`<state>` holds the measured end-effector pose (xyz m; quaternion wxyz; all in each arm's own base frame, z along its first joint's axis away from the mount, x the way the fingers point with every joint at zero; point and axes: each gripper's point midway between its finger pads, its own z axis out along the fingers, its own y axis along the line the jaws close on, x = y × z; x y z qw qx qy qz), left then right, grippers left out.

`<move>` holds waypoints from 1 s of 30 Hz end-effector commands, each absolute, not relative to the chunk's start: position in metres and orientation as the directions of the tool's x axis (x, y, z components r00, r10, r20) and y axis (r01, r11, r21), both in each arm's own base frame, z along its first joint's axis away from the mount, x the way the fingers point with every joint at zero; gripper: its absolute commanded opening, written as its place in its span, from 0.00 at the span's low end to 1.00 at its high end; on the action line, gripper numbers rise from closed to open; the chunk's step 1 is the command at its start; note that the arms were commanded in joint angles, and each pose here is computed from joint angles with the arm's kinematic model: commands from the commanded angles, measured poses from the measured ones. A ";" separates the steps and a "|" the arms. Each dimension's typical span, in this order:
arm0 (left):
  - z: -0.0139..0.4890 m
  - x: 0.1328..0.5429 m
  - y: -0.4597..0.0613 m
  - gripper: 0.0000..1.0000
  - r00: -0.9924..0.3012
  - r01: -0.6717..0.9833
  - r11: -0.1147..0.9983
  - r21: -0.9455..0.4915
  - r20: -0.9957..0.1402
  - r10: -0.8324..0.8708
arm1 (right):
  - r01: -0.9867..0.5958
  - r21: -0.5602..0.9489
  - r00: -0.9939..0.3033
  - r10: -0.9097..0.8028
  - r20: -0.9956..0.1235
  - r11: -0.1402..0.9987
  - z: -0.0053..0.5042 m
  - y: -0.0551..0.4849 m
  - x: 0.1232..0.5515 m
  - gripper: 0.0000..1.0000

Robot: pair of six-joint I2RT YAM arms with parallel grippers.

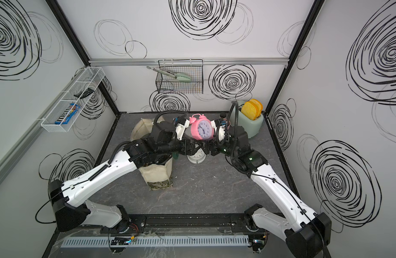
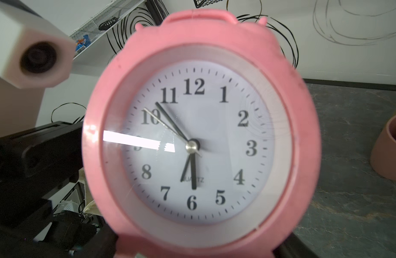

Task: Put the alarm clock into the canvas bag
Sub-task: Pick up the alarm from the center of the board.

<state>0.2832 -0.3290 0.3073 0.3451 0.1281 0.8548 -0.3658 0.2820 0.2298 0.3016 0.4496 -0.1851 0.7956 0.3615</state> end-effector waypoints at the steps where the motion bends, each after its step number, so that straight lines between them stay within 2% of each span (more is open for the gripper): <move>1: 0.353 0.313 -0.322 0.87 -0.652 0.432 0.675 -0.598 -0.724 -0.224 | -0.678 0.403 -0.503 0.012 -0.864 0.615 0.310 0.237 0.265 0.47; 6: 0.366 0.312 -0.312 0.86 -0.635 0.424 0.650 -0.631 -0.719 -0.283 | -0.679 0.404 -0.503 0.012 -0.864 0.613 0.308 0.237 0.265 0.47; 20: 0.371 0.313 -0.301 0.85 -0.634 0.425 0.627 -0.652 -0.709 -0.308 | -0.693 0.418 -0.513 0.005 -0.858 0.588 0.309 0.243 0.261 0.46; 30: 0.354 0.314 -0.319 0.75 -0.694 0.408 0.618 -0.672 -0.668 -0.269 | -0.696 0.419 -0.508 0.012 -0.861 0.584 0.313 0.246 0.259 0.46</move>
